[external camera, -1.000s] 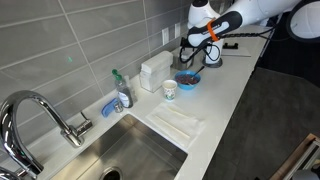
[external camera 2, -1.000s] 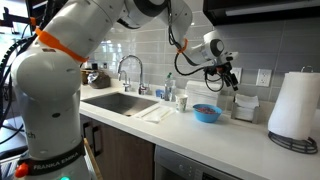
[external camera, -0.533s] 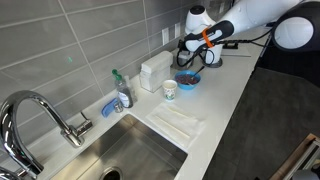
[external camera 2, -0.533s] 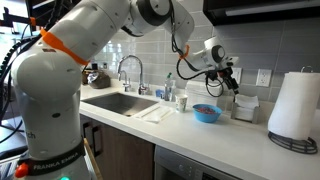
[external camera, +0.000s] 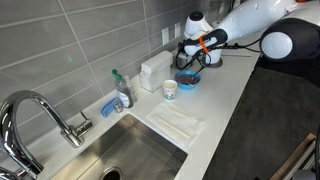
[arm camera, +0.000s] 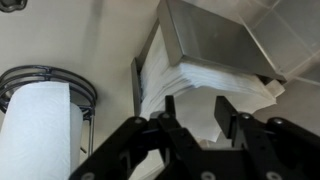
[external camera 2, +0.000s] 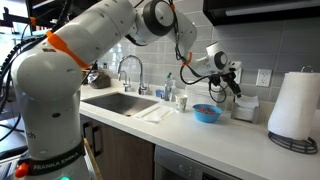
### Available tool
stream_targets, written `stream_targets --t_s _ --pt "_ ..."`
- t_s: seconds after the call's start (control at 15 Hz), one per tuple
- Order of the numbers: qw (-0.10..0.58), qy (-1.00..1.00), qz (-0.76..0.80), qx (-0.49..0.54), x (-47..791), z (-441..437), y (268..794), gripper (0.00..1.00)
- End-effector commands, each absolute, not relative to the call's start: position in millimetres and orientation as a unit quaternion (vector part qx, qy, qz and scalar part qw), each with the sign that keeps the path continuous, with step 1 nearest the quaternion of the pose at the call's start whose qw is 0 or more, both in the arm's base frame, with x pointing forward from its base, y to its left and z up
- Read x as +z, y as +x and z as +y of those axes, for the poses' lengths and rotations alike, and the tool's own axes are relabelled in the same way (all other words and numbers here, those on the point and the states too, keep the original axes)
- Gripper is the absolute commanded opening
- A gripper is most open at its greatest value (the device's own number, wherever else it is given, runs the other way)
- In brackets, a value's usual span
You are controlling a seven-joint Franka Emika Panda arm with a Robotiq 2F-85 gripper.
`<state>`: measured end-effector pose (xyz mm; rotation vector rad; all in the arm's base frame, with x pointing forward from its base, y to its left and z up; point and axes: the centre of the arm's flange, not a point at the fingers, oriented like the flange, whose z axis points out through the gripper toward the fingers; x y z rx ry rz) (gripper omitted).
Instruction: Remove one napkin from the silver napkin holder and put it on the counter next to the paper cup on the left
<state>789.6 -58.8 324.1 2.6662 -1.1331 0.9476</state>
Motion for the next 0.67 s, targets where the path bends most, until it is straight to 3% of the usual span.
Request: stream_targets --t_s 0.0,0.2,0.6 --pt "0.044 0.865 -0.38 0.326 312.4 -57.1 805.1 0.47" --pt "0.045 0.864 -0.381 0.327 309.6 -57.0 807.1 0.48" --pt "0.044 0.863 -0.383 0.326 306.5 -56.5 809.8 0.38"
